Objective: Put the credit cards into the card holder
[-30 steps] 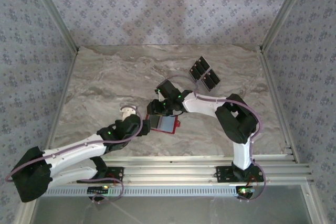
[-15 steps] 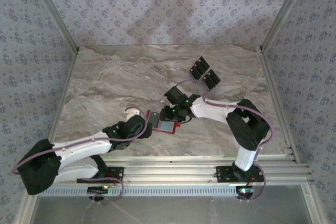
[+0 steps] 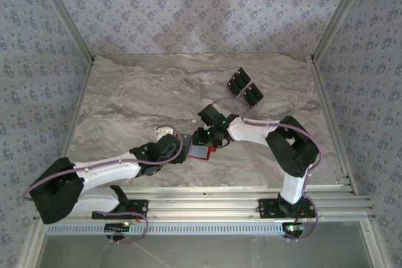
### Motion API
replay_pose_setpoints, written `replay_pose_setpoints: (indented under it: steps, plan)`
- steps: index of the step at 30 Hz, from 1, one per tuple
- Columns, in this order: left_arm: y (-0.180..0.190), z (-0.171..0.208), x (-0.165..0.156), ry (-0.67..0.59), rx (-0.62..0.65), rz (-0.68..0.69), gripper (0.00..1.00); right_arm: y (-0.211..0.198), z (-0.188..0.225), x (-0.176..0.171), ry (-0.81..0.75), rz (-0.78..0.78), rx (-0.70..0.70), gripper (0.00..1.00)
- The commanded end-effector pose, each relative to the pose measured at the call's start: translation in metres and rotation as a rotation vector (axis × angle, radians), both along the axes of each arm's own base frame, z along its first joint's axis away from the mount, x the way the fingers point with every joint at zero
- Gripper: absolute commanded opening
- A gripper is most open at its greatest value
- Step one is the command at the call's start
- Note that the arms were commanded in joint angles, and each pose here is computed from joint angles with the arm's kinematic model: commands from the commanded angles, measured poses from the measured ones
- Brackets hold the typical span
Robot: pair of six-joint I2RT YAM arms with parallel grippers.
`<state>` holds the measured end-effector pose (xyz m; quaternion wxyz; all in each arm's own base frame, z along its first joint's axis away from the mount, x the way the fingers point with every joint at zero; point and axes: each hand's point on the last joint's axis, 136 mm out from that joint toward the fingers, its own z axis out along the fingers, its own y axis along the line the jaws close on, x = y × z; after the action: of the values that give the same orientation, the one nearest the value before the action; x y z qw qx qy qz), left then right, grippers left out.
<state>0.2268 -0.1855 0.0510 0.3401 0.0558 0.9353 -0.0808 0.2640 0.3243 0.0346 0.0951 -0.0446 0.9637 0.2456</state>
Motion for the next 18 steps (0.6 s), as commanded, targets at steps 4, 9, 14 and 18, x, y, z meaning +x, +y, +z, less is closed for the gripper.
replay_pose_setpoints:
  steps: [4, 9, 14, 18]
  plan:
    - [-0.015, 0.013, 0.007, -0.027, -0.046, -0.039, 1.00, 0.018, -0.005, 0.002, 0.031, 0.037, 0.043, 0.45]
    - [-0.023, 0.016, 0.006, -0.036, -0.065, -0.071, 1.00, 0.023, -0.010, 0.003, 0.050, 0.032, 0.063, 0.45]
    - [-0.029, 0.016, 0.006, -0.048, -0.072, -0.093, 1.00, 0.025, -0.010, 0.003, 0.057, 0.029, 0.072, 0.45]
    - [-0.035, 0.013, 0.008, -0.047, -0.066, -0.103, 1.00, 0.025, -0.010, 0.002, 0.058, 0.028, 0.074, 0.45]
